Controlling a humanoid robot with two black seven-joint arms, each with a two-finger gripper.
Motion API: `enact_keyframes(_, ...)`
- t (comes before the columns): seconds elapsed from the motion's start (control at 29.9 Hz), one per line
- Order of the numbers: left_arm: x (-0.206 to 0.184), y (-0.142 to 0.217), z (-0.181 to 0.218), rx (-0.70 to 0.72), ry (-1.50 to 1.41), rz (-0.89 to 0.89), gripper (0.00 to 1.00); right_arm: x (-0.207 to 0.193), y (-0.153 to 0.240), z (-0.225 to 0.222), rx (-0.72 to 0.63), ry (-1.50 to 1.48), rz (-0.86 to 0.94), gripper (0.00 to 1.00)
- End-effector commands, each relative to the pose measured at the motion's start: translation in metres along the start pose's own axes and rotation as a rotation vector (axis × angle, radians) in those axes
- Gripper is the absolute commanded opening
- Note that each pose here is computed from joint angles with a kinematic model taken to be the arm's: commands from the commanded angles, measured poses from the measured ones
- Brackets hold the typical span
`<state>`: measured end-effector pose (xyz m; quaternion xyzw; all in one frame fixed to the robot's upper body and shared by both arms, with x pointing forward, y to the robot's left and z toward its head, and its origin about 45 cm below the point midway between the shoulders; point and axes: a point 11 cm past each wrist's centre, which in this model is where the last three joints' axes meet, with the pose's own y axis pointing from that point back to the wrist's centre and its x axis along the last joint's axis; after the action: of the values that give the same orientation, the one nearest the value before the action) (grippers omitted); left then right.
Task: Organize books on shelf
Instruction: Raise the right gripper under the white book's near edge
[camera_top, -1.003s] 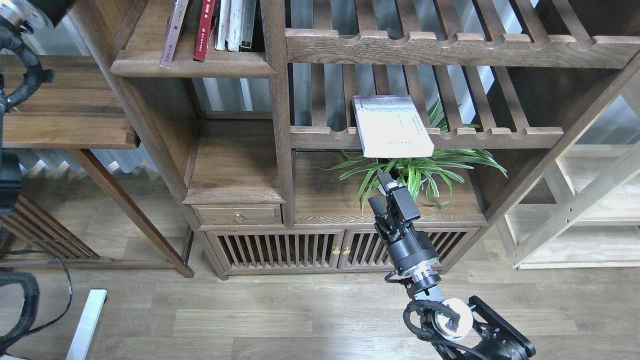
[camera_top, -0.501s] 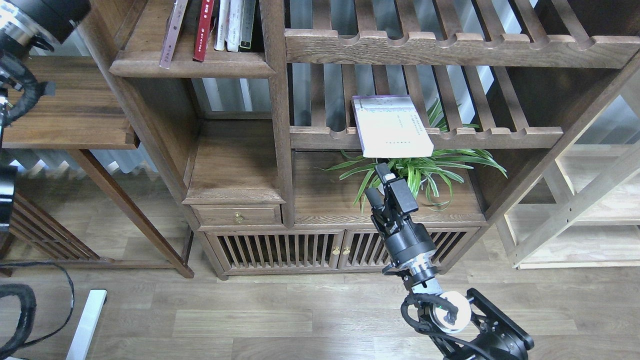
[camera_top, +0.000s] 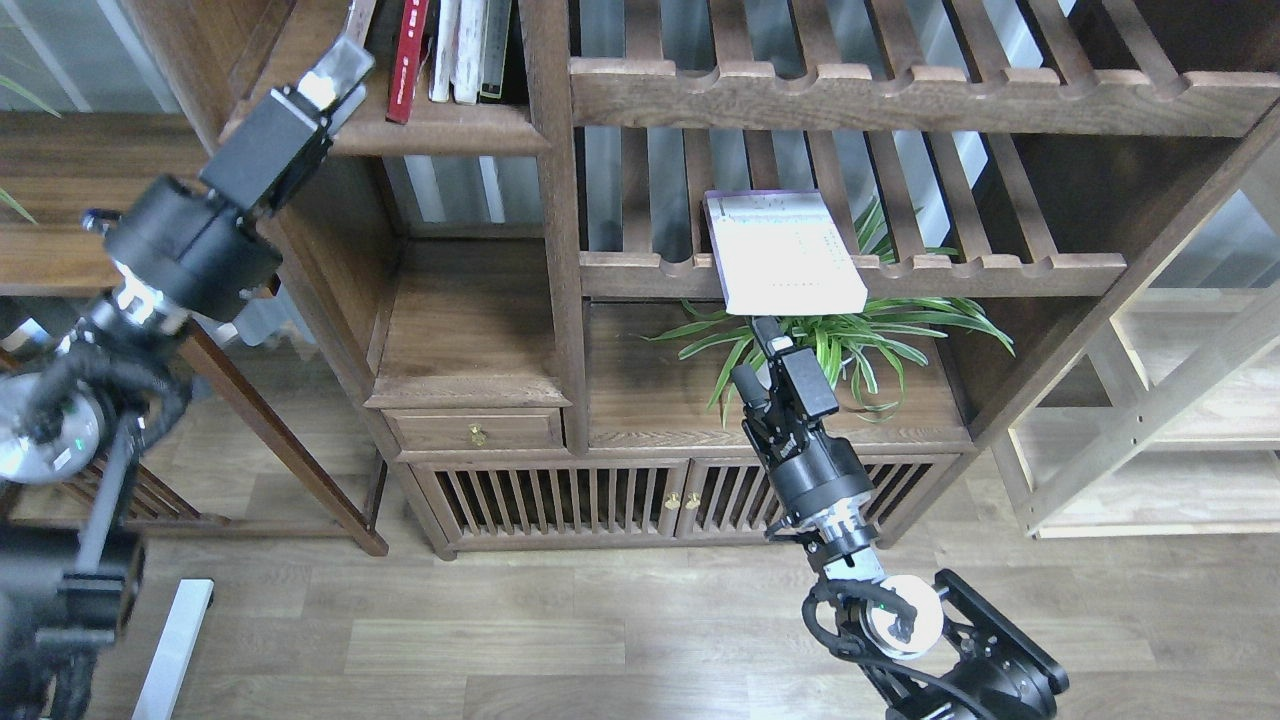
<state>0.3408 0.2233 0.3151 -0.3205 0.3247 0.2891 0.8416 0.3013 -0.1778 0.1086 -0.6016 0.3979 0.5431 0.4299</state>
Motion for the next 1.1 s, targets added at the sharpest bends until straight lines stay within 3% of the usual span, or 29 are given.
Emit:
enact_keyframes(0.0,0.008,0.010,-0.015,-0.039,0.103,0.008,0.98,-0.001,-0.002,-0.002,0.003,0.002,-0.003,1.00)
enact_keyframes(0.4,0.046,0.049,-0.056,-0.035,0.225,0.112,0.99,0.001,-0.009,-0.008,0.016,0.016,0.039,1.00)
enact_keyframes(0.74,0.083,0.112,-0.102,-0.026,0.356,0.318,0.99,0.007,-0.010,-0.017,0.037,0.029,0.067,1.00)
enact_keyframes(1.07,0.082,0.109,-0.108,-0.034,0.408,0.301,0.99,0.007,-0.012,-0.014,0.026,0.034,0.078,1.00)
